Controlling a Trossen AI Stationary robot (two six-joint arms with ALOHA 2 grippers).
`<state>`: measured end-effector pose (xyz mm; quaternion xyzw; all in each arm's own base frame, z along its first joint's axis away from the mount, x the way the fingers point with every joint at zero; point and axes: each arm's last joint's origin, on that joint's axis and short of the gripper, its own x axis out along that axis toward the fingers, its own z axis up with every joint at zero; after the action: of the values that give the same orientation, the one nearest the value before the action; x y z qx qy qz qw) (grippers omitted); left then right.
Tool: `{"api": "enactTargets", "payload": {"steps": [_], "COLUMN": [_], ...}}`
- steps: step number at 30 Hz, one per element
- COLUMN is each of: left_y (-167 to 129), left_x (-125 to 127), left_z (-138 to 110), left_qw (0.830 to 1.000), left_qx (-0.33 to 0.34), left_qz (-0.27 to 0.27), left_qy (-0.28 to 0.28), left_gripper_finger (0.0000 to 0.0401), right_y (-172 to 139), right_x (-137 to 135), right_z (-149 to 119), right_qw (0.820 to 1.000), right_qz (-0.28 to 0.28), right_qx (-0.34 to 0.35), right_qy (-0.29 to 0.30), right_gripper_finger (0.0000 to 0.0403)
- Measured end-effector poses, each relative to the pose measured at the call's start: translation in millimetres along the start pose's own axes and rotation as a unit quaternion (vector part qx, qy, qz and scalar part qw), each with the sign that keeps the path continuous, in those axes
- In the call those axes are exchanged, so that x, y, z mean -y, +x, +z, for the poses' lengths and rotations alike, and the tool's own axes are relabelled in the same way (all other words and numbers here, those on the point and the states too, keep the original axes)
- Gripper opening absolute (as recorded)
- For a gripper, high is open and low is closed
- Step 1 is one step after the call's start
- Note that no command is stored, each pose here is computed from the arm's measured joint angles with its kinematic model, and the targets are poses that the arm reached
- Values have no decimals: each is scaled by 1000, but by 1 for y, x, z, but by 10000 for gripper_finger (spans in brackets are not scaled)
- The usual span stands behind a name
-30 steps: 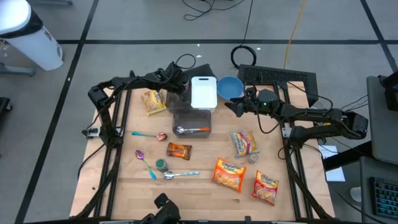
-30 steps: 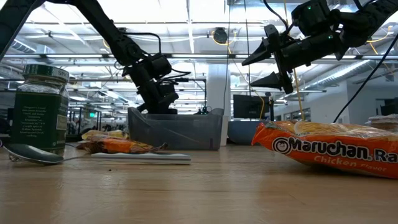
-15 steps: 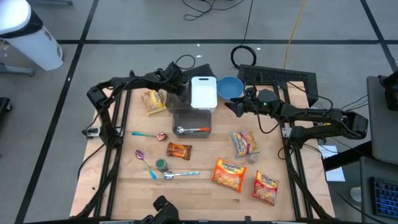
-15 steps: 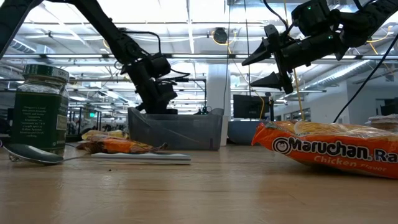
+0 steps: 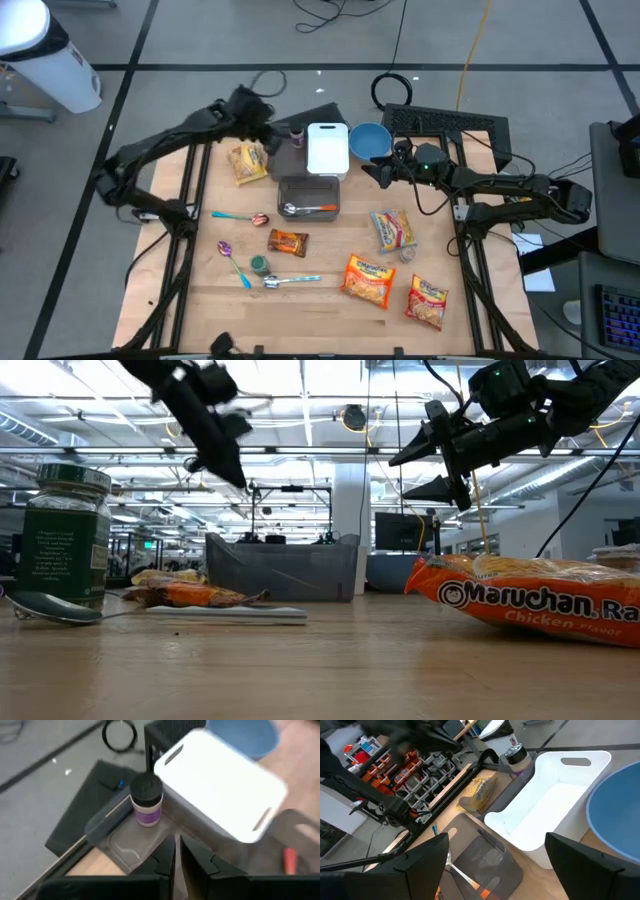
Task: Pick & Place Food Item
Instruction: Put the yellow noodle pack into the white bin
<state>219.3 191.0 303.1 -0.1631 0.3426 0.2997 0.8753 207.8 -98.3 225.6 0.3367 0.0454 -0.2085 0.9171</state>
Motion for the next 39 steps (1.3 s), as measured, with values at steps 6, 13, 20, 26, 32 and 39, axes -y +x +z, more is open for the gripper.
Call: {"api": "enactTargets", "payload": {"steps": [6,13,20,26,32,39], "left_y": [-64,-130,-176,-190,-189,-175], "left_x": [4,9,6,4,3,2], "left_z": [-3,-10,-20,-27,-22,-14], "left_qw": [998,984,962,957,955,956], "left_qx": [59,166,246,267,285,261], "left_qz": [-28,-57,-87,-88,-71,-112], "left_qy": [-19,-40,-84,-73,-33,-71], "left_gripper_finger": [33,57,168,268,317,332], "right_y": [0,0,-1,-1,-3,-2], "right_x": [0,-3,-3,-4,-4,-7], "right_z": [0,4,8,13,18,17], "right_qw": [1000,1000,998,993,984,981], "right_qz": [1,16,-4,-27,-43,-37], "right_qx": [1,24,61,108,156,162], "right_qy": [2,1,16,41,68,97], "right_gripper_finger": [322,322,322,322,322,322]}}
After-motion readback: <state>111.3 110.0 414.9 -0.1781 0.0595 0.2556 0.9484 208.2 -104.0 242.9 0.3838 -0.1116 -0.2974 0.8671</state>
